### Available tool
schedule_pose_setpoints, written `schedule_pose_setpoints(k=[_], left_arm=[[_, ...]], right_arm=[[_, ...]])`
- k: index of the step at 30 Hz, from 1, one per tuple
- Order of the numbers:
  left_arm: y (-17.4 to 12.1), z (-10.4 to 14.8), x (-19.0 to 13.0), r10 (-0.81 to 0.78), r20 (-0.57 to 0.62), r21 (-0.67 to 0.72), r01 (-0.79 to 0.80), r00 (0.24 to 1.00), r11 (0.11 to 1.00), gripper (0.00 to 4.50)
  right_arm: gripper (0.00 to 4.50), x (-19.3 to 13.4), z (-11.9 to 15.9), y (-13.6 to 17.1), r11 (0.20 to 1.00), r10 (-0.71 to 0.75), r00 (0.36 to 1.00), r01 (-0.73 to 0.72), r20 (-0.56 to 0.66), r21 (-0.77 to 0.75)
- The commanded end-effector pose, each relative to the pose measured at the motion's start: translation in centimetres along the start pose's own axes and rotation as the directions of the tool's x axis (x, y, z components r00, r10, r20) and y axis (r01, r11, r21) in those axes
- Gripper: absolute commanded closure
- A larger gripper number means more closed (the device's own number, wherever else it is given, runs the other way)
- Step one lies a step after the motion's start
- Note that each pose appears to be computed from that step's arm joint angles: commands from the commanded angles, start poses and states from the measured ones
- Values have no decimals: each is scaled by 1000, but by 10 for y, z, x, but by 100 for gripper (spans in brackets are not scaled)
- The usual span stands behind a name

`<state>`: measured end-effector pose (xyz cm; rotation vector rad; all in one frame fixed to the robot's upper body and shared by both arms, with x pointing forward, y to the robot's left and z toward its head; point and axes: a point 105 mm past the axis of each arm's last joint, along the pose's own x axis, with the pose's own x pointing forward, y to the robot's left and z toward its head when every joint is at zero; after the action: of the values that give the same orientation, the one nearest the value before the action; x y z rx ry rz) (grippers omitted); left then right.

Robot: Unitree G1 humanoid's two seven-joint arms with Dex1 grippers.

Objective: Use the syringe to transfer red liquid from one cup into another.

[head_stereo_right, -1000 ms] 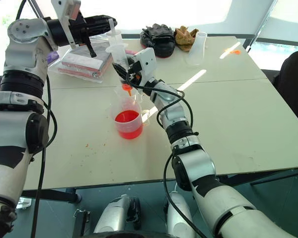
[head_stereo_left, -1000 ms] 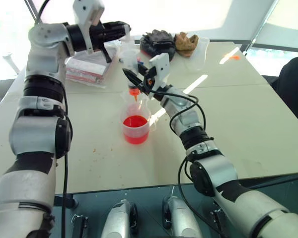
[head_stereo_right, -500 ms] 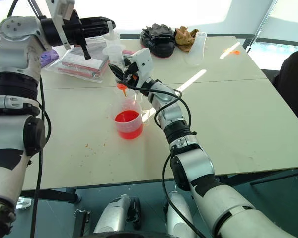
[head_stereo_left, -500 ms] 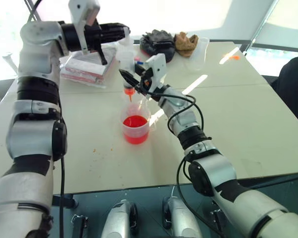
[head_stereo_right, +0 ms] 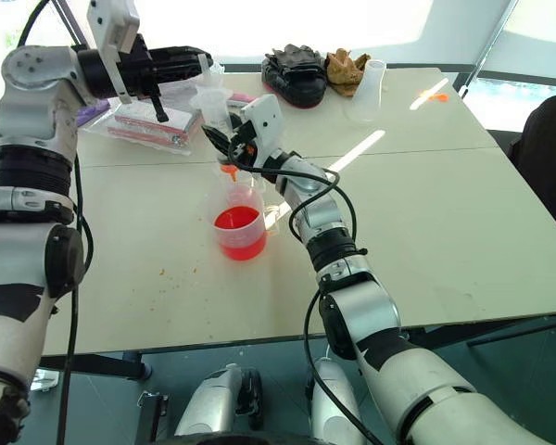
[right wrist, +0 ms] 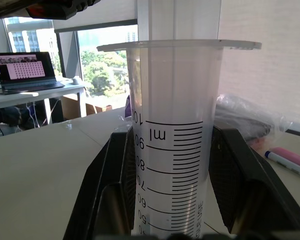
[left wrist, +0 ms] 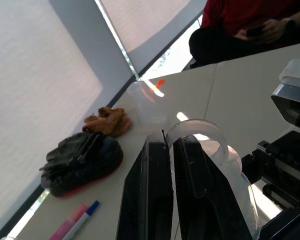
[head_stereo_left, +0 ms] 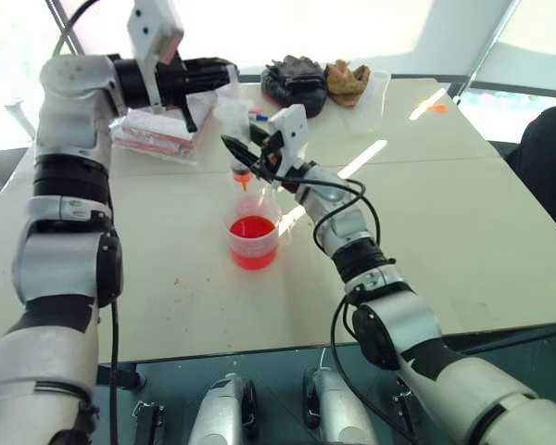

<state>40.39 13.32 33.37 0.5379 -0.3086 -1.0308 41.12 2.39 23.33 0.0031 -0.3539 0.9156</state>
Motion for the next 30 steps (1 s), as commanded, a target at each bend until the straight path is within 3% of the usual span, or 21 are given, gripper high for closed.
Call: schedule_pose_setpoints(k=[1, 8, 23, 24, 30], left_arm=[[-14, -14, 8, -72, -52, -8, 72, 996, 997, 449], [-26, -28, 12, -105, -80, -14, 105, 991, 994, 449], [-28, -26, 12, -105, -73, -27, 104, 992, 994, 449], [-27, -24, 12, -99, -64, -34, 97, 993, 995, 380], [-14, -12, 7, -46, -33, -33, 45, 998, 998, 251]], right_arm=[[303, 7, 52, 3, 996, 30, 988, -17, 155, -84], [303, 5, 56, 2, 996, 27, 987, -12, 161, -90], [303, 6, 61, 0, 996, 18, 985, -2, 172, -94], [303, 6, 60, 0, 996, 16, 985, 0, 170, -95], [303, 4, 56, -3, 995, 4, 987, 11, 160, -96]])
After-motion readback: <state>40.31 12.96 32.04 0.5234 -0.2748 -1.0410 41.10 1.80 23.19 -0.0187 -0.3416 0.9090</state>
